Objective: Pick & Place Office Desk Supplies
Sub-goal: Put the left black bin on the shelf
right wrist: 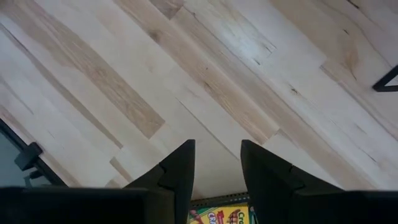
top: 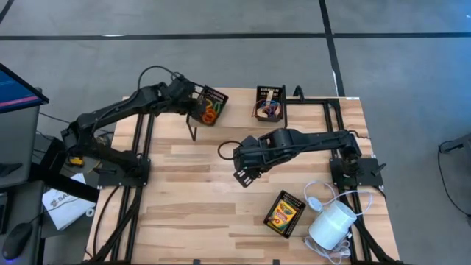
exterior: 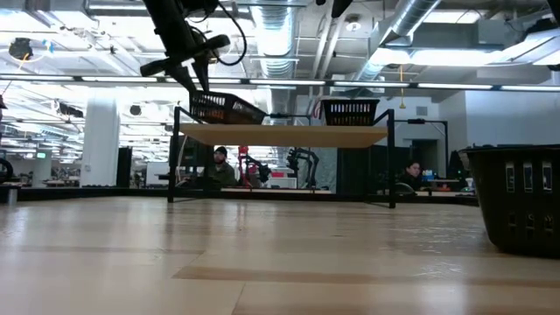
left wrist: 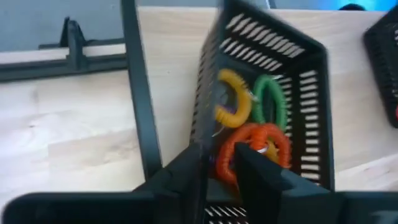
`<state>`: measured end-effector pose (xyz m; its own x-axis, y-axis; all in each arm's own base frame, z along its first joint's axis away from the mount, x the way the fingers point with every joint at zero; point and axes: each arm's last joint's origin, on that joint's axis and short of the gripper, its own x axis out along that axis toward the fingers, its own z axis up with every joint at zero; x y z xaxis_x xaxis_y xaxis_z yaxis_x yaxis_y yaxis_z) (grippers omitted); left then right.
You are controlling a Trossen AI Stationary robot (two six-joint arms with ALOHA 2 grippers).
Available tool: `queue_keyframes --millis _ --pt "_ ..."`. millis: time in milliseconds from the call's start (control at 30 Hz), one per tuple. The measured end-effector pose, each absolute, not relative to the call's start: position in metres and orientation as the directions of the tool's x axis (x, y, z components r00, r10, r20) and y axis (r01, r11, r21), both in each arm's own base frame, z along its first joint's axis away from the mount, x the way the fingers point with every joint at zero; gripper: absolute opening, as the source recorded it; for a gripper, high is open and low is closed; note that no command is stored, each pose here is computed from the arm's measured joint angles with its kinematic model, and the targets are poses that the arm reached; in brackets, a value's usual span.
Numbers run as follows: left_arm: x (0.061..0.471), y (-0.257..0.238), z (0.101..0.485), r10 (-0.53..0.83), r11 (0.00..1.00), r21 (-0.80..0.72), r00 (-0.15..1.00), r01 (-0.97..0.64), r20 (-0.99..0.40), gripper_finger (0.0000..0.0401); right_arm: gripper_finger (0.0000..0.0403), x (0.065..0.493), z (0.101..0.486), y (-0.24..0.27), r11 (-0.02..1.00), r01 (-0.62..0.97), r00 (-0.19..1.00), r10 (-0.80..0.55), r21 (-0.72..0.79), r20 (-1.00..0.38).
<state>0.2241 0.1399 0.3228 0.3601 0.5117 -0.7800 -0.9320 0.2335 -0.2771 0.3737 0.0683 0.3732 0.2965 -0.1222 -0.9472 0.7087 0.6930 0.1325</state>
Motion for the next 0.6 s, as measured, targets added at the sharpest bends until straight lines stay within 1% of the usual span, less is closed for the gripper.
queue_keyframes --millis 167,267,367,400,433,467,533,567,600 --pt "0.225 0.142 0.322 0.514 0.242 -0.269 0.358 -0.932 -0.780 0.0125 0.0127 0.374 0.373 0.068 0.688 0.714 0.296 -0.122 0.134 -0.947" --pt "0.227 0.142 0.323 0.522 0.284 -0.251 0.369 -0.925 -0.769 0.0136 0.0127 0.374 0.373 0.069 0.677 0.723 0.296 -0.122 0.139 -0.947" --pt "0.230 0.141 0.329 0.547 0.349 -0.264 0.424 -0.899 -0.722 0.0140 0.0127 0.373 0.373 0.071 0.679 0.721 0.298 -0.124 0.138 -0.947" --pt "0.231 0.139 0.335 0.560 0.394 -0.269 0.462 -0.879 -0.688 0.0140 0.0127 0.373 0.373 0.071 0.680 0.720 0.298 -0.124 0.137 -0.947" --pt "0.233 0.136 0.344 0.564 0.471 -0.283 0.532 -0.835 -0.632 0.0139 0.0127 0.373 0.373 0.072 0.682 0.719 0.298 -0.124 0.137 -0.946" --pt "0.237 0.132 0.354 0.547 0.570 -0.293 0.621 -0.768 -0.561 0.0138 0.0127 0.373 0.373 0.074 0.688 0.713 0.299 -0.124 0.135 -0.946" --pt "0.243 0.121 0.370 0.450 0.768 -0.245 0.771 -0.592 -0.451 0.0134 0.0127 0.373 0.373 0.074 0.700 0.702 0.299 -0.127 0.128 -0.946" --pt "0.247 0.116 0.373 0.405 0.832 -0.200 0.813 -0.518 -0.418 0.0132 0.0127 0.373 0.373 0.074 0.702 0.701 0.299 -0.129 0.126 -0.946" --pt "0.249 0.114 0.374 0.391 0.857 -0.165 0.824 -0.489 -0.411 0.0129 0.0127 0.373 0.373 0.074 0.703 0.700 0.299 -0.128 0.126 -0.946"
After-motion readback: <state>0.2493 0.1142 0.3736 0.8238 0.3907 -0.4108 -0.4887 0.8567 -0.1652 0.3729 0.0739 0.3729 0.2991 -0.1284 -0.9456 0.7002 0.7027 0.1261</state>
